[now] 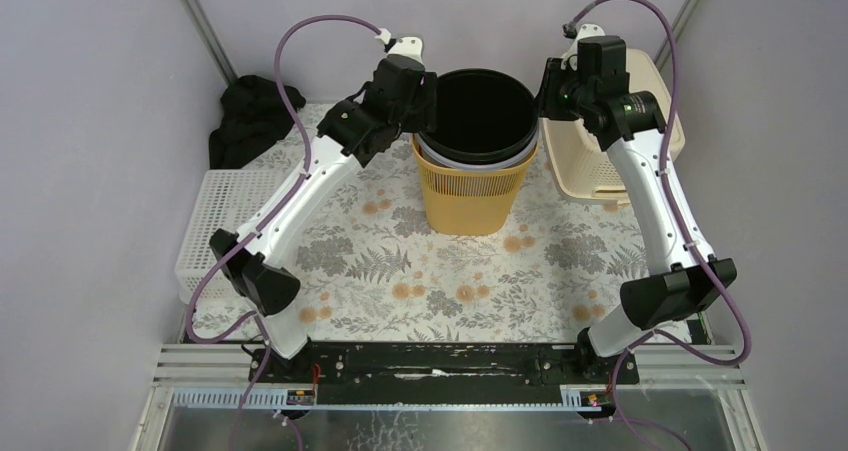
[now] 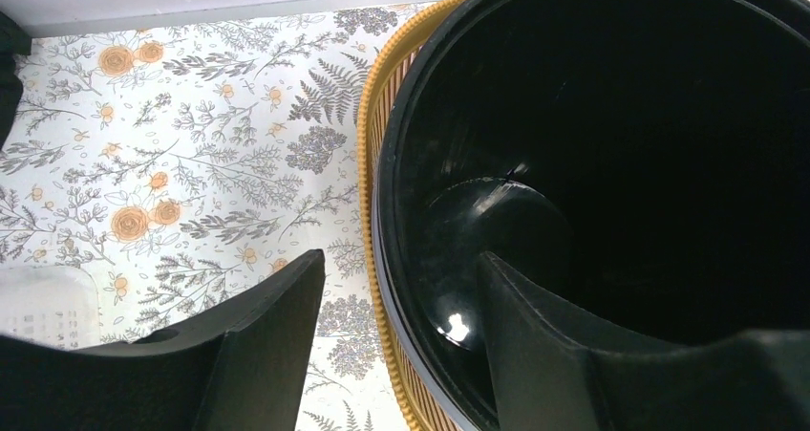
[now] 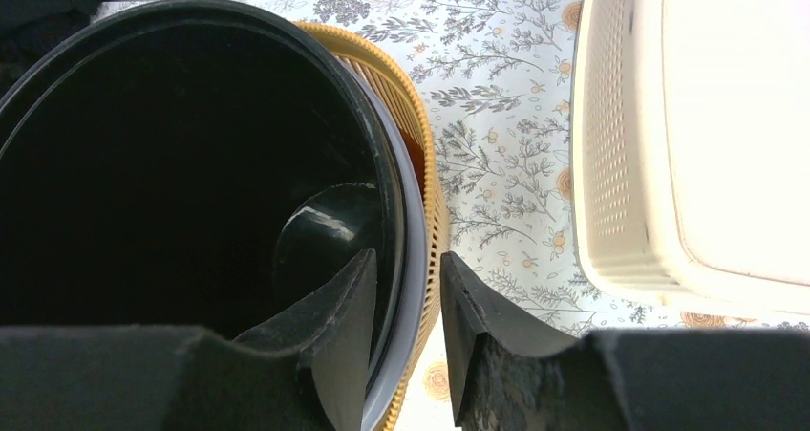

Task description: Turn the large container upside down

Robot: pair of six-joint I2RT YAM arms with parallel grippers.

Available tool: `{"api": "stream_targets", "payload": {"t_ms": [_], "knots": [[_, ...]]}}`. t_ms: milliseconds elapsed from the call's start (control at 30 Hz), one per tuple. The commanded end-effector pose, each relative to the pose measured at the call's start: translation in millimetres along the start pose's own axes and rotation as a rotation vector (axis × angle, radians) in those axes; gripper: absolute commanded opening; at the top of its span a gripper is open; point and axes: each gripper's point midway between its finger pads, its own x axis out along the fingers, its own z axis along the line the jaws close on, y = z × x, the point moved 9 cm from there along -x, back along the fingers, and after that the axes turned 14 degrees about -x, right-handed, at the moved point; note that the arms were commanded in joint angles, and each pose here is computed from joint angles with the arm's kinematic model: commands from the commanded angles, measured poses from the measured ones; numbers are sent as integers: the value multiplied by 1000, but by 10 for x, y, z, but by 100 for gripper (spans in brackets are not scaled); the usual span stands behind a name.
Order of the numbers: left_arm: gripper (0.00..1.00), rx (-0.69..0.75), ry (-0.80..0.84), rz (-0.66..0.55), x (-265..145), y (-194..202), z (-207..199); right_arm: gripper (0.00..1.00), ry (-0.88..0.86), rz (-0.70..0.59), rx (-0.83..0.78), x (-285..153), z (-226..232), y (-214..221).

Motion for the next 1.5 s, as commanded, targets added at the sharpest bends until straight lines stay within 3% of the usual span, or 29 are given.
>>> {"api": "stream_targets", "payload": {"t_ms": [0,400,733,900,1467], "knots": [[64,27,-19,-21,-6,-46,-35,37,-8,-54,-34,-80,20,-166],[50,38,-23,-19,46,-35,-68,32,-1,-3,-92,3,126,-160],[27,38,-9,-10,84,-29,-111,22,15,22,-127,57,209,-162],[25,24,7,-21,57,-75,-140,12,21,11,-125,31,208,-198],[22,-27,121,-57,-124,-244,-281,5,-40,-104,-72,-247,269,-409]]}}
